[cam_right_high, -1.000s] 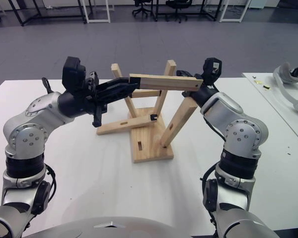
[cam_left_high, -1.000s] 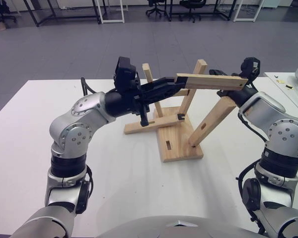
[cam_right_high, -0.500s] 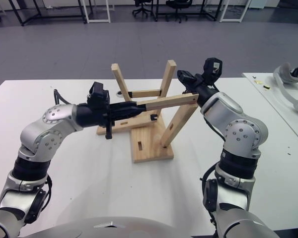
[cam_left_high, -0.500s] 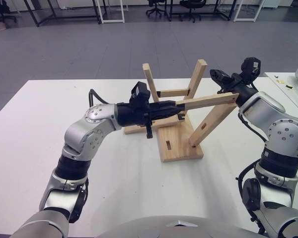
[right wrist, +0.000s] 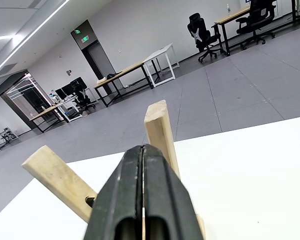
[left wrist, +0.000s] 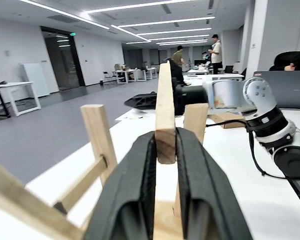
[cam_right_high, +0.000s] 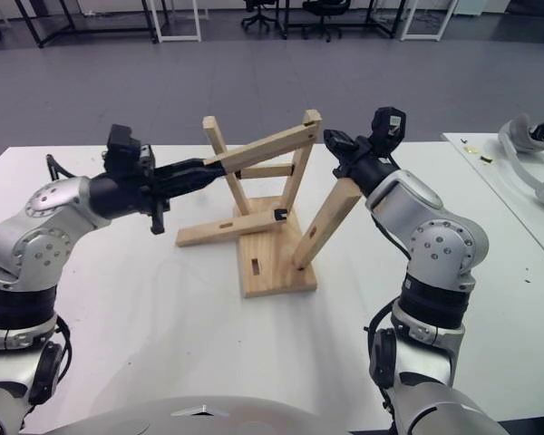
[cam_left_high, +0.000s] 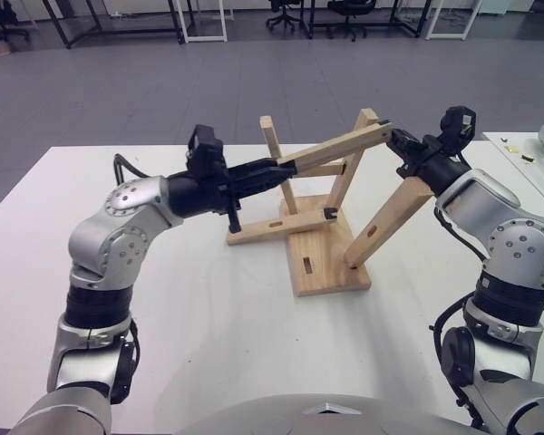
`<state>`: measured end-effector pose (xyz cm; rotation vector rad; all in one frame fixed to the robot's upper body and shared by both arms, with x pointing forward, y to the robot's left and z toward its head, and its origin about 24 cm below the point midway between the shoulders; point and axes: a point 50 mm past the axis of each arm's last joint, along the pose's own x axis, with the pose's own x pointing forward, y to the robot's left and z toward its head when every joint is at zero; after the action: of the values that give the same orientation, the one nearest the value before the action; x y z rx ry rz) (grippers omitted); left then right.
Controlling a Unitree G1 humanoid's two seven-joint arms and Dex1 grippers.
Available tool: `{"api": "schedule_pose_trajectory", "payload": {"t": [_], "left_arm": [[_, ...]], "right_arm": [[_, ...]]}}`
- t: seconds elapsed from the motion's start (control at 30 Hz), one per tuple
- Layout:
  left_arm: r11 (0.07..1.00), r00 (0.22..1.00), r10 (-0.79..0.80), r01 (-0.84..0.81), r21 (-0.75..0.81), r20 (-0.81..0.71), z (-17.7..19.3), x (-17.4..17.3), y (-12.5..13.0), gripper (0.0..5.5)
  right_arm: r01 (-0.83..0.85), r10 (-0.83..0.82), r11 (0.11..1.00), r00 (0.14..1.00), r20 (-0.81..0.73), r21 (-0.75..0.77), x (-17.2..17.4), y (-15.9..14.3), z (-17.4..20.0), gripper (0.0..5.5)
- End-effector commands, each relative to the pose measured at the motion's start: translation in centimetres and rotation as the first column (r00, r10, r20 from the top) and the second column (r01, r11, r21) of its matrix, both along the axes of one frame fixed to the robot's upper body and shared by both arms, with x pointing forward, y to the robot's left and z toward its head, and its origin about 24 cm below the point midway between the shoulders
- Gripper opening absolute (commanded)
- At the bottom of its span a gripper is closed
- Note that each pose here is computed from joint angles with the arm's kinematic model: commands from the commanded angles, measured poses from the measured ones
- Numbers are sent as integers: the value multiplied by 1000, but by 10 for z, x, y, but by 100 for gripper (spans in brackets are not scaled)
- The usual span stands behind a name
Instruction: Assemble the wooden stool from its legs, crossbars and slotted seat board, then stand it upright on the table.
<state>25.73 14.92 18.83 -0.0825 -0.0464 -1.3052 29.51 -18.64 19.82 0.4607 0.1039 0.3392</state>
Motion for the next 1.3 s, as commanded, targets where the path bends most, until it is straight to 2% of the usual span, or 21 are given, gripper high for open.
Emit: {"api": "schedule_pose_trajectory", "payload": {"t": [0.03,0.13,0.37,0.77,1.3], "left_arm": [[990,999,-9,16,142,-52,-29,-6,2,41],[977,999,-32,39,208,-36,-43,-6,-1,41],[967,995,-102,102,234,-11,-45,-2,-10,41],[967,989,-145,140,212,7,-42,8,-26,41],[965,991,-132,129,230,-4,-59,10,-29,41]], "right_arm": [[-4,4,1000,1000,-2,-4,-1,1,0,0],[-11,11,1000,1000,-3,-8,0,1,0,0],[-27,27,1000,1000,8,-10,2,3,5,0],[-9,9,1000,1000,19,1,4,0,9,0],[-4,4,1000,999,33,2,5,1,12,0]]}}
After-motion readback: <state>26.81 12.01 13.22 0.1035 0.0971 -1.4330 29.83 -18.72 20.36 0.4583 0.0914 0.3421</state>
